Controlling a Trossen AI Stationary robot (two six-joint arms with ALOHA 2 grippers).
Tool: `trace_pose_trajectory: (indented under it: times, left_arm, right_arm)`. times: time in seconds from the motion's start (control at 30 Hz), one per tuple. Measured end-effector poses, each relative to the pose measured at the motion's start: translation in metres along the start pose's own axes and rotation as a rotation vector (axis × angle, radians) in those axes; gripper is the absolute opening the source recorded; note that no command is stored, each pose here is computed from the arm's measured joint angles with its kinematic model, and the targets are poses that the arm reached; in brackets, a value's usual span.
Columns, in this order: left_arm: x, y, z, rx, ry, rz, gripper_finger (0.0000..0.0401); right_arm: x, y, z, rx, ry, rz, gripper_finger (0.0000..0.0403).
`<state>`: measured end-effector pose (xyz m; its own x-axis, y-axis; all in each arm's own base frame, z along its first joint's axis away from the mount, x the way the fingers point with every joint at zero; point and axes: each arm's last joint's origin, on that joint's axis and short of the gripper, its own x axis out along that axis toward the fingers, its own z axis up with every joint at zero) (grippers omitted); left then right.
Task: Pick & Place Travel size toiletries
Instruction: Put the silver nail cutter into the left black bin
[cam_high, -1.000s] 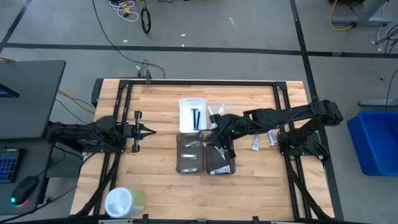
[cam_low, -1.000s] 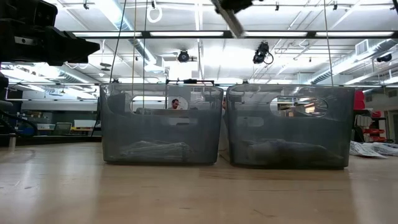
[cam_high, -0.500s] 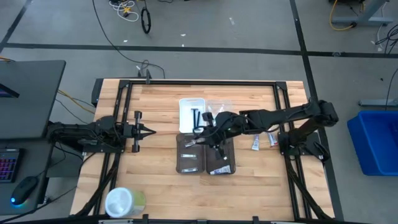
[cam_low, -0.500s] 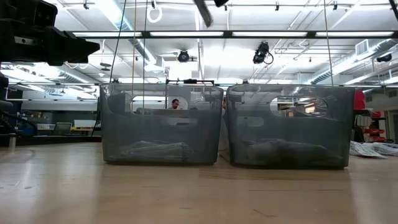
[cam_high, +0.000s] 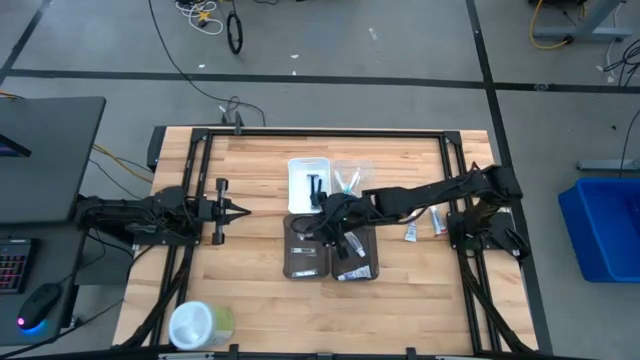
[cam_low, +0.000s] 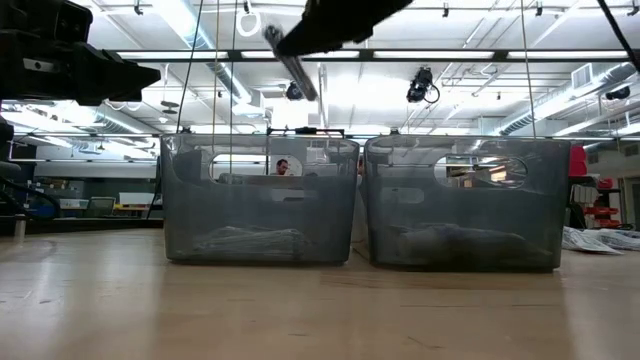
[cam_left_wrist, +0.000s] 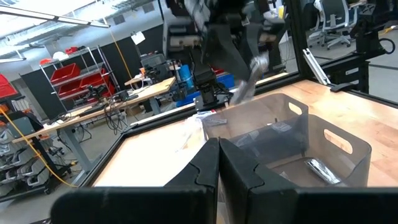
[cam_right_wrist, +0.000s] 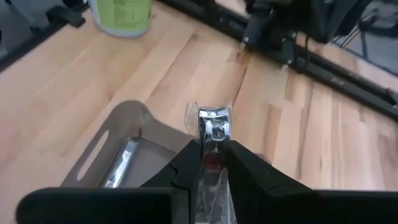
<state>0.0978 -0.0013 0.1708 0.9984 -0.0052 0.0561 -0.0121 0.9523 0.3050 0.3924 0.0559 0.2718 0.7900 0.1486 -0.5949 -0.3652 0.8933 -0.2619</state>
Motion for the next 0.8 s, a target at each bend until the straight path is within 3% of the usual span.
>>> trace_pose_trajectory:
  times: [0.6,0.8]
  left_arm:
    - [0.0,0.0,0.0,0.0,0.0,-0.001,0.0016]
    - [0.0,0.0,0.0,0.0,-0.001,0.0,0.0016]
  right_arm:
    - [0.052,0.02,-0.027,-0.088,0.107,0.066,0.0071]
    - [0.054,0.02,-0.028,-0.088,0.109,0.057,0.0099]
